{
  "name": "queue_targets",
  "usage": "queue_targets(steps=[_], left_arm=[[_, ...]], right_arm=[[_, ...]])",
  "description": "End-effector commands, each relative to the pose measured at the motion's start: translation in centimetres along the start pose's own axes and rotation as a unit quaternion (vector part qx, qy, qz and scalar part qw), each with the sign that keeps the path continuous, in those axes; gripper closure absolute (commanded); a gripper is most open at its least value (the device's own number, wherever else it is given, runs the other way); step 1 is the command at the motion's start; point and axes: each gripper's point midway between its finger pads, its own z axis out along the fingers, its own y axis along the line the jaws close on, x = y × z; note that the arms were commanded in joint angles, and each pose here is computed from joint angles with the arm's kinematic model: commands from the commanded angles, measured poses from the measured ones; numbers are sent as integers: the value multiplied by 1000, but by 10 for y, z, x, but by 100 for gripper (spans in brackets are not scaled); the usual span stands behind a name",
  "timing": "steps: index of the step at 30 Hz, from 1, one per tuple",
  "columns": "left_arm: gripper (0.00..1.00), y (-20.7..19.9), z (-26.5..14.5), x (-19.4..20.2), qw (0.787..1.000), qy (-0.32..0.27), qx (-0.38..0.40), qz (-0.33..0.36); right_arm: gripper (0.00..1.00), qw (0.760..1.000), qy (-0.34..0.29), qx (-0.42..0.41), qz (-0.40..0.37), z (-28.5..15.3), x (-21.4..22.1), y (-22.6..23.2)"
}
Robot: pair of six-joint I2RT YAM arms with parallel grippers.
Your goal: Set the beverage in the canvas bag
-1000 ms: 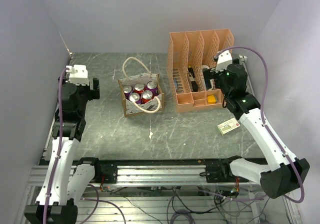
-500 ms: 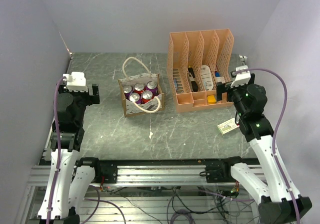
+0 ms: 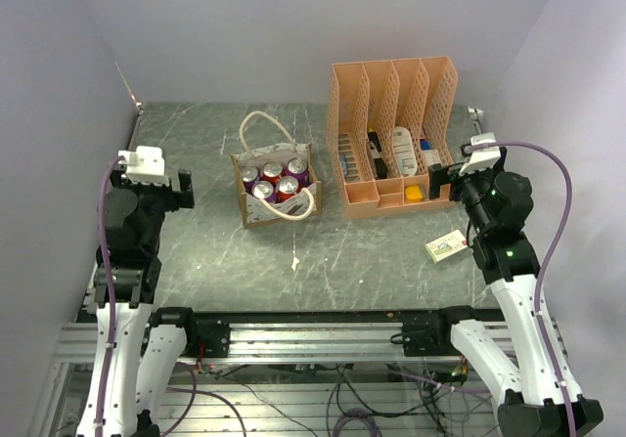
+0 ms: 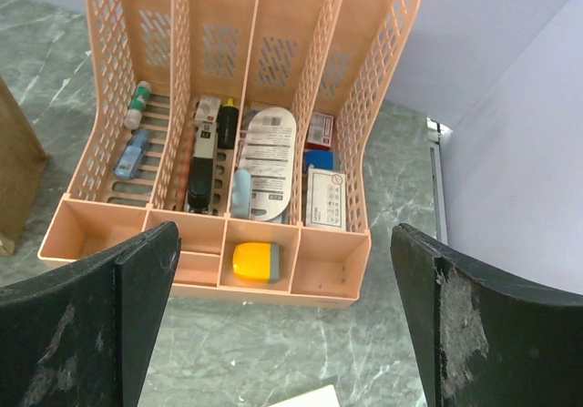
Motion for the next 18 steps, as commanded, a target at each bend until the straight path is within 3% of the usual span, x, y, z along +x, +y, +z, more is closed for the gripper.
queue_targets(steps=[1,11,18], left_arm=[[1,5,-6,-13,1000,-13,-3,4],[1,14,-5,-7,1000,-8,-25,8],[1,24,-6,-7,999,-7,-49,10]], right_arm=[[0,999,-3,33,7,3,2,-11],[0,990,6,143,7,3,11,-48],[0,991,10,130,0,3,13,-44]])
